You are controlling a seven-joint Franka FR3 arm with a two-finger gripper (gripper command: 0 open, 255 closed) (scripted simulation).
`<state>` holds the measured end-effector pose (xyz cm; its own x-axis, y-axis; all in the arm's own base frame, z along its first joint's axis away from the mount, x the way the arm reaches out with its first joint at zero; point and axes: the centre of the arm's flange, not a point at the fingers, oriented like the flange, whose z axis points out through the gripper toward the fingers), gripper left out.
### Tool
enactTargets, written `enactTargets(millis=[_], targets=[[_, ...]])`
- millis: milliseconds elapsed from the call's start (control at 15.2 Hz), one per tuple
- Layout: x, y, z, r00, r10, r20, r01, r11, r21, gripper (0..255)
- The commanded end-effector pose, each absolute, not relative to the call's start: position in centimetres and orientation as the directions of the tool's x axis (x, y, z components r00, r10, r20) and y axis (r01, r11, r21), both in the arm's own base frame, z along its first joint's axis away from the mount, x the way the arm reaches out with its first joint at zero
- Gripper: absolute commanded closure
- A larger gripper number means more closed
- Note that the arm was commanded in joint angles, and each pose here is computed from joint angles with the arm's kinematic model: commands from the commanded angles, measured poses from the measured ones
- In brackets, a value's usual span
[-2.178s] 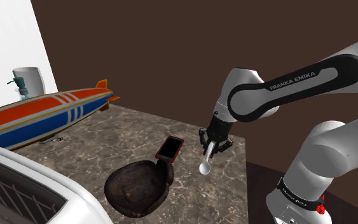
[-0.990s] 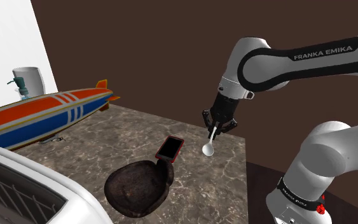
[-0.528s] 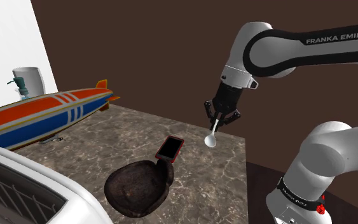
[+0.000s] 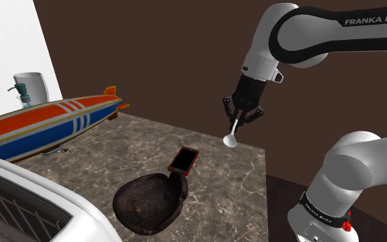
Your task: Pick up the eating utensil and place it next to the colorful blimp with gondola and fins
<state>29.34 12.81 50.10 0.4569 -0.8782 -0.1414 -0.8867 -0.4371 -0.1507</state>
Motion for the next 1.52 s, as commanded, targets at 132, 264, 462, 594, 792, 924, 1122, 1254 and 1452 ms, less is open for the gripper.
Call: enactTargets(millis=[132, 264, 462, 594, 792, 924, 1122, 1254, 1452], targets=[[29.3, 12.8, 52.3, 0.457, -0.878, -0.141, -0.887, -0.437, -0.150, 255], [29.3, 12.8, 53.3, 0.457, -0.878, -0.141, -0.887, -0.437, -0.150, 255], [29.3, 12.8, 54.9, 0.457, -0.878, -0.141, -0.887, -0.437, -0.150, 255], [29.3, 12.8, 56.0, 0.457, -0.878, -0.141, -0.887, -0.437, -0.150, 255], [29.3, 12.8, 57.6, 0.457, -0.878, -0.141, -0.887, -0.437, -0.150, 255], [29.3, 12.8, 58.6, 0.457, -0.878, -0.141, -0.887, -0.437, -0.150, 255], [29.3, 12.8, 60.2, 0.457, -0.878, -0.141, -0.887, -0.437, -0.150, 255], [31.8, 13.7, 60.2, 0.457, -0.878, -0.141, -0.887, -0.437, -0.150, 255], [35.5, 15.0, 60.2, 0.457, -0.878, -0.141, -0.887, -0.437, -0.150, 255]])
